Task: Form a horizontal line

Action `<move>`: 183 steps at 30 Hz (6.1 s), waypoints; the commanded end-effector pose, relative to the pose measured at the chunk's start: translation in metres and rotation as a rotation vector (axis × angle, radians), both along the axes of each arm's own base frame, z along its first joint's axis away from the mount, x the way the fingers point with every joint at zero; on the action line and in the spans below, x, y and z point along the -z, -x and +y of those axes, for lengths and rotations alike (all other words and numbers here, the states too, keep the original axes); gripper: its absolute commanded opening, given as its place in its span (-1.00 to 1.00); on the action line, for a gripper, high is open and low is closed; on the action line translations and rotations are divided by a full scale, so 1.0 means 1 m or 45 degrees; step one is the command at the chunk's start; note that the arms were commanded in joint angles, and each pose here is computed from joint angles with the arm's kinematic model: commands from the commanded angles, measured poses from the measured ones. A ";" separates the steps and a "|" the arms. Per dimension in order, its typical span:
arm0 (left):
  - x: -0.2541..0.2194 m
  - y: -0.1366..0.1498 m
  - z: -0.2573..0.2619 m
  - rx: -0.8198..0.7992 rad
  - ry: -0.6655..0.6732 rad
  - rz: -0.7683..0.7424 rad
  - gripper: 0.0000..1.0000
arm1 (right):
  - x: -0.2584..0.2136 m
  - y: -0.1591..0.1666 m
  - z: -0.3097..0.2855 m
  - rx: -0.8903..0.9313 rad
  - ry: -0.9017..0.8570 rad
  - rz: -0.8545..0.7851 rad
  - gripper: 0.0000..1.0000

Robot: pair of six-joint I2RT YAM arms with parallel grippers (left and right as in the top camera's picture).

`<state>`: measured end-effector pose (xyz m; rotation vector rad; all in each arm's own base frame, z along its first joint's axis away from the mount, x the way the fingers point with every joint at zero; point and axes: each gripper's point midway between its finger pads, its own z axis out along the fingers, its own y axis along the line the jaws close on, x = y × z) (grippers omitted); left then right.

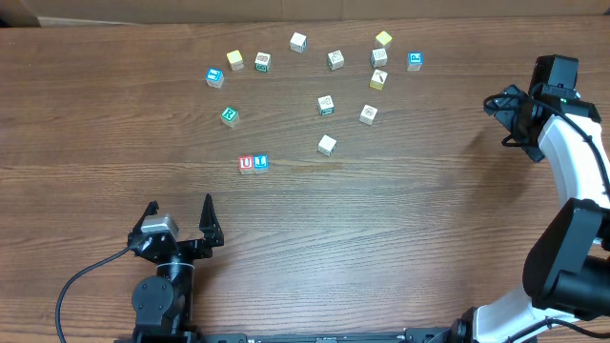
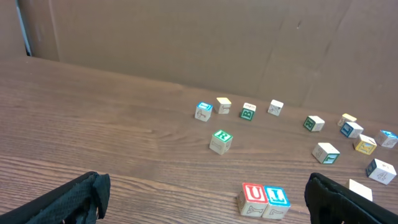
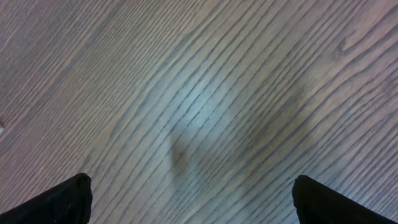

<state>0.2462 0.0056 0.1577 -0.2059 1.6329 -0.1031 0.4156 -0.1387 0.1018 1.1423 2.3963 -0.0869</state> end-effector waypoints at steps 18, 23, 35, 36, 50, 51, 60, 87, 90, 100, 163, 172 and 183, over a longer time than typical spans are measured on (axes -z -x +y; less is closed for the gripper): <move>0.000 0.000 0.000 0.005 -0.027 -0.006 0.99 | -0.012 -0.003 -0.003 0.002 0.025 -0.032 1.00; 0.000 0.000 0.000 0.005 -0.027 -0.006 1.00 | -0.012 -0.003 -0.003 0.002 0.025 -0.032 1.00; 0.000 0.000 0.000 0.005 -0.027 -0.006 0.99 | -0.012 -0.003 -0.003 0.002 0.025 -0.032 1.00; 0.000 0.000 0.000 0.005 -0.027 -0.006 0.99 | -0.012 -0.003 -0.003 0.002 0.025 -0.032 1.00; 0.000 0.000 0.000 0.005 -0.027 -0.006 0.99 | -0.012 -0.003 -0.003 0.002 0.025 -0.032 1.00; 0.000 0.000 0.000 0.005 -0.027 -0.006 0.99 | -0.012 -0.003 -0.003 0.002 0.025 -0.032 1.00; 0.000 0.000 0.000 0.005 -0.027 -0.006 0.99 | -0.012 -0.003 -0.003 0.002 0.025 -0.032 1.00; -0.145 0.033 -0.016 0.130 -0.124 -0.348 1.00 | -0.012 -0.003 -0.003 0.002 0.025 -0.032 1.00; -0.190 0.047 -0.016 0.134 -0.124 -0.331 1.00 | -0.012 -0.003 -0.003 0.002 0.025 -0.032 1.00; -0.259 0.017 -0.027 0.236 -0.193 0.179 0.99 | -0.012 -0.003 -0.003 0.002 0.025 -0.032 1.00; 0.122 -0.251 -0.063 0.662 -0.369 1.715 0.47 | -0.012 -0.003 -0.003 0.002 0.025 -0.032 1.00; 0.136 -0.248 -0.068 0.661 -0.410 1.750 0.45 | -0.012 -0.003 -0.003 0.002 0.025 -0.033 1.00; 0.146 -0.250 -0.063 0.609 -0.434 1.768 0.31 | -0.012 -0.003 -0.003 0.002 0.025 -0.032 1.00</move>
